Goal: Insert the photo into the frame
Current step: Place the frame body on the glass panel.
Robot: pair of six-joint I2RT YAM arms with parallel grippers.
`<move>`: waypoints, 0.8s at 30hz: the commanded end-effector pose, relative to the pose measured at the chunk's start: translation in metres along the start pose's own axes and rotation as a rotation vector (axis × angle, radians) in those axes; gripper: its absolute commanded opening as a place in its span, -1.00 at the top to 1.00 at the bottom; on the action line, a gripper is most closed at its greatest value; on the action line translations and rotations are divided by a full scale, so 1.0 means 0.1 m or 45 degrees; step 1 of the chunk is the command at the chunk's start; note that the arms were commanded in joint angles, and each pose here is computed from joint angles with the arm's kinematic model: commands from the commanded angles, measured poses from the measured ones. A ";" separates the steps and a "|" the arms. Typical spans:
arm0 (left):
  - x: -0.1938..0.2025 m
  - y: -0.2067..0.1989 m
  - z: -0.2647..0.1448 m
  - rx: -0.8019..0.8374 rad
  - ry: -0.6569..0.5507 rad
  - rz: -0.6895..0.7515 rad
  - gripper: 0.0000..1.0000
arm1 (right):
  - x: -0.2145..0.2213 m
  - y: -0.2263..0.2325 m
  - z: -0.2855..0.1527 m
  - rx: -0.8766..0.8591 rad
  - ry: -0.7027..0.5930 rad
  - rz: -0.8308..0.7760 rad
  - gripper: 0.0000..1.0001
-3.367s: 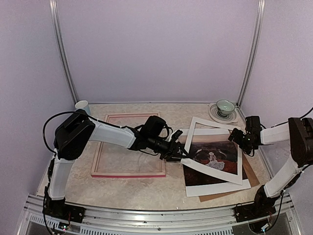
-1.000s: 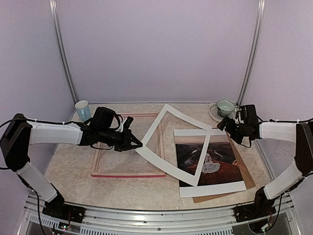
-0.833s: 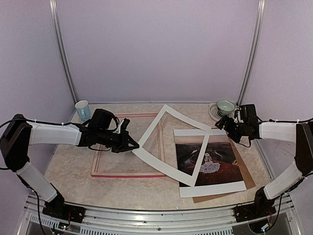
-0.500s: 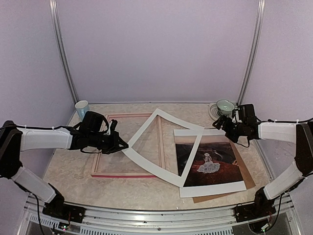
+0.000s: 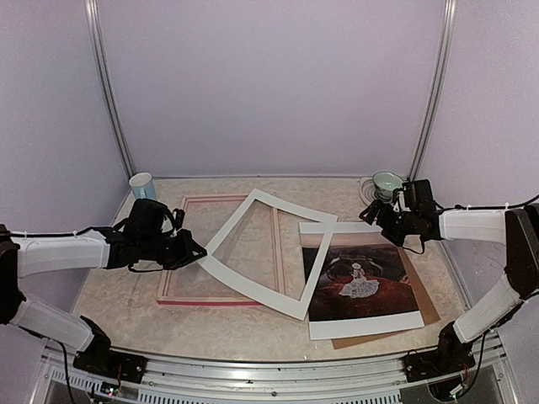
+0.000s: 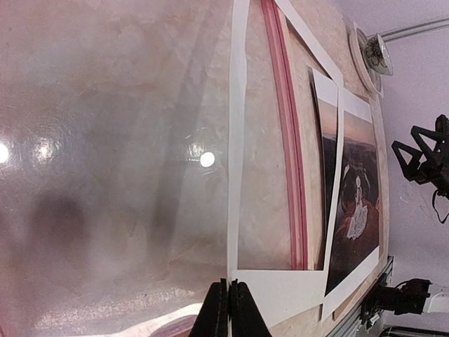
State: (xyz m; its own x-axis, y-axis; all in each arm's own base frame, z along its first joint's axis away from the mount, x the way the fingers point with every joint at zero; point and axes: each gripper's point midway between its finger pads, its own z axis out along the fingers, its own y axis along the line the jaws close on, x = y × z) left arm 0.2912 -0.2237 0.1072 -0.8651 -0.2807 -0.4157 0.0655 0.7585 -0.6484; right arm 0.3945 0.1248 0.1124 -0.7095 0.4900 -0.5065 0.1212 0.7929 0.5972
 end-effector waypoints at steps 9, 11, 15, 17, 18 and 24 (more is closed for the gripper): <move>-0.03 0.36 -0.19 -0.150 -0.150 -0.146 0.93 | -0.06 0.17 0.05 -0.038 -0.021 -0.018 -0.98; -0.04 0.43 -0.21 -0.179 -0.164 -0.174 0.93 | -0.06 0.17 0.06 -0.036 -0.021 -0.018 -0.98; -0.07 0.56 -0.28 -0.218 -0.203 -0.229 0.93 | -0.06 0.17 0.06 -0.036 -0.017 -0.021 -0.99; -0.08 0.58 -0.31 -0.221 -0.229 -0.248 0.93 | -0.05 0.17 0.07 -0.037 -0.017 -0.022 -0.98; -0.08 0.59 -0.32 -0.223 -0.237 -0.257 0.93 | -0.05 0.17 0.07 -0.038 -0.015 -0.021 -0.98; -0.03 0.67 -0.38 -0.242 -0.267 -0.307 0.93 | -0.03 0.18 0.09 -0.039 -0.007 -0.021 -0.98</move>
State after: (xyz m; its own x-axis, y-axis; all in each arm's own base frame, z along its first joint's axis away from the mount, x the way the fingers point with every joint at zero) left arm 0.2821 -0.1611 0.0933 -0.7519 -0.5208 -0.4043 -0.1856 0.7557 -0.6281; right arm 0.3968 0.1333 0.1100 -0.7187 0.4768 -0.5060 0.1085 0.7958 0.5957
